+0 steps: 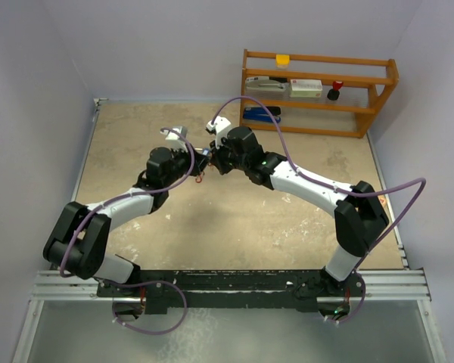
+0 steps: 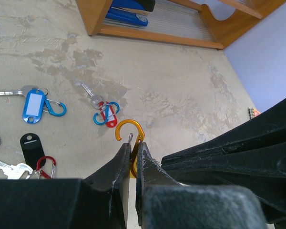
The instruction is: Put the keys on the keyring
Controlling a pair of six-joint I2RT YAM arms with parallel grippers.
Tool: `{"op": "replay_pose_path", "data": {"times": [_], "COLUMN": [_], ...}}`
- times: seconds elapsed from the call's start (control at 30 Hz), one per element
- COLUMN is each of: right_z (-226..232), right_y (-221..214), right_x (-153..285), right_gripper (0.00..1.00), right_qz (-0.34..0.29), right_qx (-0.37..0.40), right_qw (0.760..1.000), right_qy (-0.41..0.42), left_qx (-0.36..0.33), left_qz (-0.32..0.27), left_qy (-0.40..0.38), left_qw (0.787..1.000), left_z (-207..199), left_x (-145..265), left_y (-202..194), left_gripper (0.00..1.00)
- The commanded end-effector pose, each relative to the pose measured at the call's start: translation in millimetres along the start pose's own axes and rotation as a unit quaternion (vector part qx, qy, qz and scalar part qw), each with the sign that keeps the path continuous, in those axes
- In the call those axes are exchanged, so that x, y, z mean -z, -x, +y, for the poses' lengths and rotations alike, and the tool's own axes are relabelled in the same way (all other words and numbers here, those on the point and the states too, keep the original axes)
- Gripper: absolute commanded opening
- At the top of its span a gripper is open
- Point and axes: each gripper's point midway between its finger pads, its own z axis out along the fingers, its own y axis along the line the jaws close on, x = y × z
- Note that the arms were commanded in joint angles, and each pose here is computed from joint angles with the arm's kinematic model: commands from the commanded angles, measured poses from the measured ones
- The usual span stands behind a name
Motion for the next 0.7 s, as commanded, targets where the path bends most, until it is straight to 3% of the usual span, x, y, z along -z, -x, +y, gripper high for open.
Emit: {"op": "replay_pose_path", "data": {"times": [0.0, 0.33, 0.4, 0.53, 0.67], "right_z": [1.0, 0.8, 1.8, -0.6, -24.6], "right_y": [25.5, 18.1, 18.2, 25.7, 21.1], "right_x": [0.6, -3.3, -1.3, 12.9, 33.5], "right_gripper": [0.00, 0.01, 0.13, 0.46, 0.62], "right_qz": [-0.034, -0.021, -0.020, -0.037, -0.045], "right_qx": [0.011, 0.016, 0.016, 0.004, -0.044], "right_qw": [0.999, 1.000, 1.000, 0.999, 0.995], "right_qy": [0.003, 0.004, 0.006, -0.005, -0.082], "left_qx": [-0.009, -0.010, -0.009, -0.008, -0.008], "left_qz": [-0.037, -0.047, -0.048, -0.050, -0.052], "left_qy": [-0.029, -0.028, -0.024, -0.019, -0.017], "left_qw": [0.999, 0.998, 0.999, 0.999, 0.998], "left_z": [-17.7, -20.5, -19.0, -17.9, -17.3], "left_x": [-6.2, -8.1, -8.0, -8.2, -6.9], "left_y": [30.6, 40.8, 41.0, 41.9, 42.7], "left_gripper": [0.00, 0.00, 0.00, 0.00, 0.00]}}
